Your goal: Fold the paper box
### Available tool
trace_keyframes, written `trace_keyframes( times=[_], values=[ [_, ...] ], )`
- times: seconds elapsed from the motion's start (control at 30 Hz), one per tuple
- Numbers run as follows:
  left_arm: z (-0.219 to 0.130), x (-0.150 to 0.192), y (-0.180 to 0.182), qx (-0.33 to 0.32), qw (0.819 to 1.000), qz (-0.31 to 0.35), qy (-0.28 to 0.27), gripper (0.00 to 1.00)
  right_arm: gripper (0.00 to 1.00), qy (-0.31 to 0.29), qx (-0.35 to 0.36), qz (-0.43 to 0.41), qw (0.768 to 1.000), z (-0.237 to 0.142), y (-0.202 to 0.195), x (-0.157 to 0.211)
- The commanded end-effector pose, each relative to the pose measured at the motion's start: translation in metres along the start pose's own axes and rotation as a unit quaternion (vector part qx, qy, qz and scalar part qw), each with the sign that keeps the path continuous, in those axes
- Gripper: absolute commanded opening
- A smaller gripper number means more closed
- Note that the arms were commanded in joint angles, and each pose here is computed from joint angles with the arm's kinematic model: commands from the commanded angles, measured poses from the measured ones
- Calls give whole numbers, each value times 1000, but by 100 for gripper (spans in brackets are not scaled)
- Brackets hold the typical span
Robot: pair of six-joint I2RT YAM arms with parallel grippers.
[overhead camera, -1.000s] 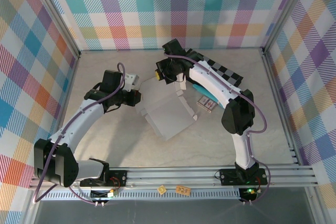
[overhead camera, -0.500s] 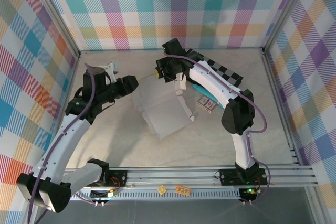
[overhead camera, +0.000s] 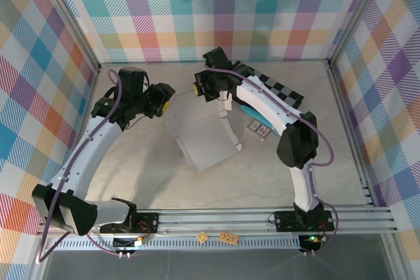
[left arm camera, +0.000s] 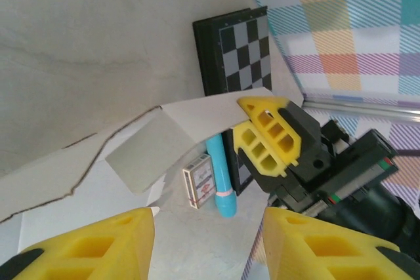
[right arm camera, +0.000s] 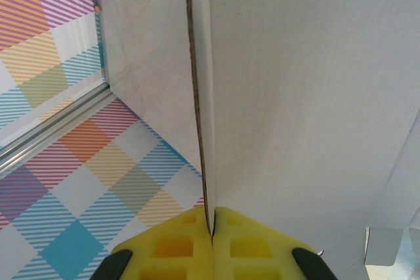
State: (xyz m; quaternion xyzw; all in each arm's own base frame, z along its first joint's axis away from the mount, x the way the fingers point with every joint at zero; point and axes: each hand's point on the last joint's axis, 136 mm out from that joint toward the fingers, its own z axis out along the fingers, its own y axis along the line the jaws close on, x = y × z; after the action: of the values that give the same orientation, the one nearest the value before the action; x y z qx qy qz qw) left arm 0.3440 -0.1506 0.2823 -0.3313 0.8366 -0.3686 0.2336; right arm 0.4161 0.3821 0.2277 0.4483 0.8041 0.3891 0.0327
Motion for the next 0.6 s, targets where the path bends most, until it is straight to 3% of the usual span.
trace_keyframes(
  times=[0.0,0.43,0.5,0.57],
  values=[
    [4,-4,-3,-13,1000,-9,-5,47,0,4,-13,10,1000,-5,6,3],
    [44,2,-33,35,999,10,20,50,0,13,-17,9,1000,-7,8,7],
    [48,4,-37,40,999,13,23,46,0,13,-19,8,1000,-8,8,7],
    [49,3,-41,47,998,18,22,36,0,12,-17,9,1000,-9,7,7]
  ],
)
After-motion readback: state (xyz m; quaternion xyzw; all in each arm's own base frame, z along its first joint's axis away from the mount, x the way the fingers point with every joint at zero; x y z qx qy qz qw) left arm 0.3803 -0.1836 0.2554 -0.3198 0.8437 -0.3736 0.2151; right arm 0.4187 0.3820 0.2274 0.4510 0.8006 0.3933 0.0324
